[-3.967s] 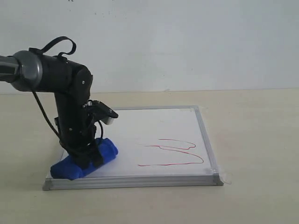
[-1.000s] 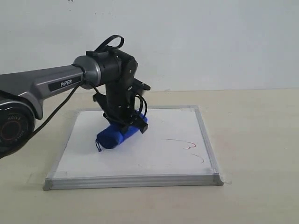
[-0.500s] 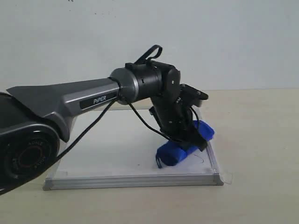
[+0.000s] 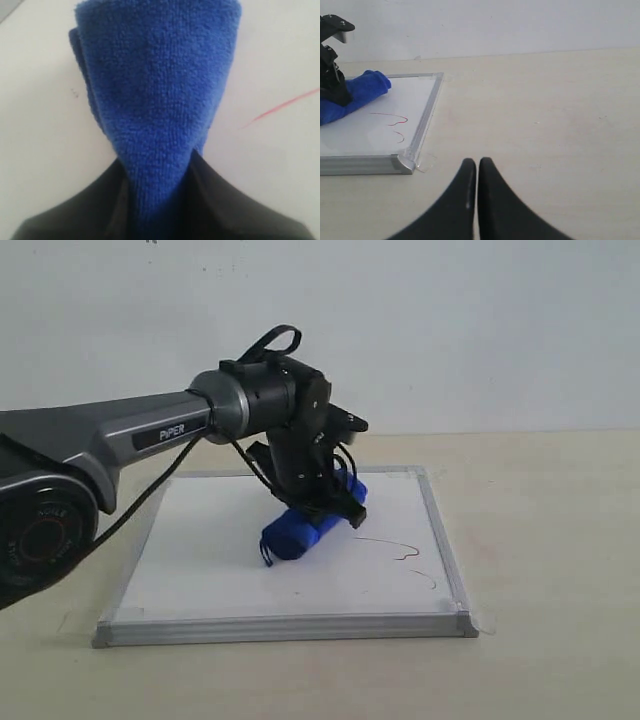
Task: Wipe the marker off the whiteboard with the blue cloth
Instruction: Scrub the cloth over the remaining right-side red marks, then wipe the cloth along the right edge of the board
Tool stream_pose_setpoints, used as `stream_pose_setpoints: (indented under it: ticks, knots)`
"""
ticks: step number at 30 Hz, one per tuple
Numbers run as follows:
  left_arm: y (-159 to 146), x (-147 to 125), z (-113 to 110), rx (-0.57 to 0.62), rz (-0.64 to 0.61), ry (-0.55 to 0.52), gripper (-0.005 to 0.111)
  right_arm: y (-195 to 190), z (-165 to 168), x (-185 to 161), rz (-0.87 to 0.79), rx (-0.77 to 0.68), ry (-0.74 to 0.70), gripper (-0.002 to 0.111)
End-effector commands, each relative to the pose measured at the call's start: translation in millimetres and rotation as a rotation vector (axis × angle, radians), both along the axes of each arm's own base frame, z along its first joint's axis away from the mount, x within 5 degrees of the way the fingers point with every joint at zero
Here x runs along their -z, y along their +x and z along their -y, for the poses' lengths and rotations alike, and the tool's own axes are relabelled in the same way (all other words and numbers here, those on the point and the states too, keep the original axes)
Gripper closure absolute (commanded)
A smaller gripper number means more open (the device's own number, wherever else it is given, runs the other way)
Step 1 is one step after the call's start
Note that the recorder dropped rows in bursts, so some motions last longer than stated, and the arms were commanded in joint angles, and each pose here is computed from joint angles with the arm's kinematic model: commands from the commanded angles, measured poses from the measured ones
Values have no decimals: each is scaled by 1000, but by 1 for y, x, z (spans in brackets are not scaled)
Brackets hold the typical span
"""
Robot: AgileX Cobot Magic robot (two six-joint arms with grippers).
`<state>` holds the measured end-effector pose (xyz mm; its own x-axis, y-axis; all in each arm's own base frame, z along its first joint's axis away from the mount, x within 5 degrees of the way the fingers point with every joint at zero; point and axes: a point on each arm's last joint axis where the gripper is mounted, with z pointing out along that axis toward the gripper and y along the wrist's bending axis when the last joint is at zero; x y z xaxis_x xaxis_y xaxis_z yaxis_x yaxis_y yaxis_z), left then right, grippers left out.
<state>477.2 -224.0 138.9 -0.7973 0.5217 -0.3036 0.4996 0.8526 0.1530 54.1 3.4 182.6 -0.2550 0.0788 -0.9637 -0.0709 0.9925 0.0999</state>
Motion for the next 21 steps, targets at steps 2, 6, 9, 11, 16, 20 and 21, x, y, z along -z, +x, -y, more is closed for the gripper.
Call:
stream_pose_setpoints:
  ticks: [2,6,9,11,16,20,21]
  knots:
    - [-12,9,31,45,-27,-95,103,0,0,-1,10,1,-6,107]
    - [-25,22,59,98,-26,-120,103,0,0,-1,10,1,-6,107]
    - [-35,32,80,134,-38,-161,103,0,0,-1,10,1,-6,107]
    - [-39,35,91,156,-20,-180,103,0,0,-1,10,1,-6,107]
    - [-44,38,98,182,-7,-163,103,0,0,-1,10,1,-6,107]
    - [-35,40,75,92,-9,-33,103,0,0,-1,10,1,-6,107]
    - [-31,40,67,48,-3,-11,103,0,0,-1,10,1,-6,107]
